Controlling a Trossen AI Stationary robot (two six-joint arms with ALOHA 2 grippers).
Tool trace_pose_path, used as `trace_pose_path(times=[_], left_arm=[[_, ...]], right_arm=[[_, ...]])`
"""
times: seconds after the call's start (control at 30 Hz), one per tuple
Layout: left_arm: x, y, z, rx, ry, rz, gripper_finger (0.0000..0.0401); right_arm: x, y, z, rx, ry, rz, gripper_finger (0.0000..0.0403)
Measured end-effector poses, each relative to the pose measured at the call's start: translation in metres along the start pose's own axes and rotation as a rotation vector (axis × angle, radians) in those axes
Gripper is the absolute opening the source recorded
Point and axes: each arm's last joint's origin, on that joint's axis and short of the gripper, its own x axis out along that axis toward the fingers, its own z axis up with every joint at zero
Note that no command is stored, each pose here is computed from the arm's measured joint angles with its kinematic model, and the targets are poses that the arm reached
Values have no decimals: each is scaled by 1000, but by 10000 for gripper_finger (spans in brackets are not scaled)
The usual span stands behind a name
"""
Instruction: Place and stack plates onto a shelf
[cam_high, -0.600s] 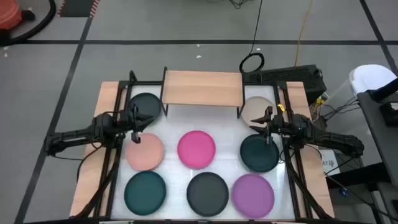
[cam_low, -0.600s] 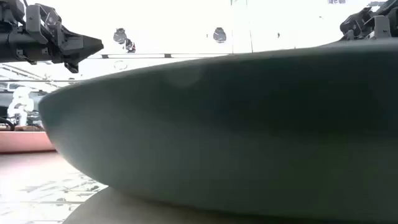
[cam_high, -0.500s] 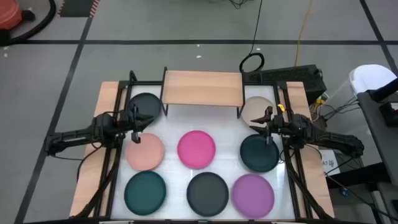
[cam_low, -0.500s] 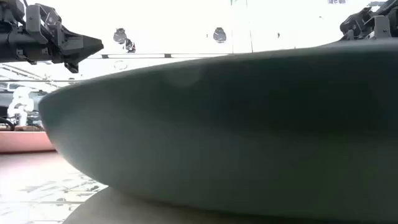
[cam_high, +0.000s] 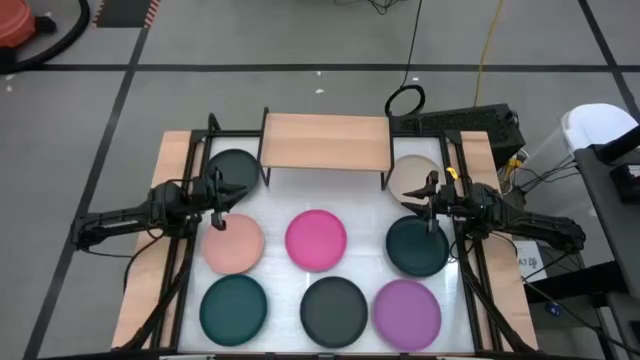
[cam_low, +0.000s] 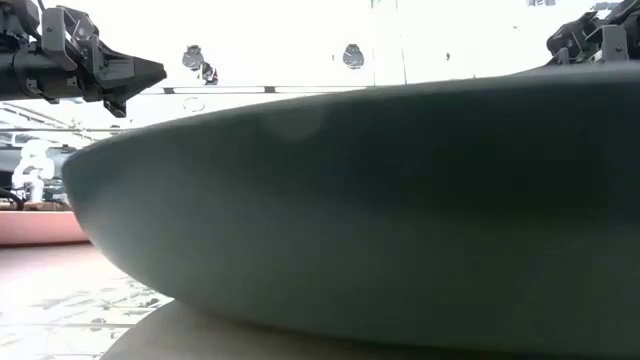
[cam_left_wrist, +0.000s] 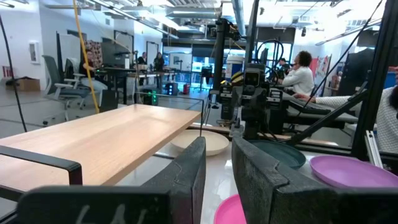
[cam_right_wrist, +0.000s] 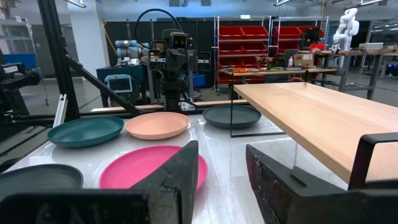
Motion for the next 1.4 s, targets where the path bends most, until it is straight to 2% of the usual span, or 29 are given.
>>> trace_pose_path(times=[0.77,1.1,1.27,1.4], left_arm=[[0,0,0,0,0,0,83],[0,0,0,0,0,0,83],[0,0,0,0,0,0,83],[0,0,0,0,0,0,83]], right_arm=[[0,0,4,-4,-41,4,116],[-3,1,26,-25,-270,14,116],[-6,2,33,68,-341,35,116],[-7,2,35,91,-369,42,116]])
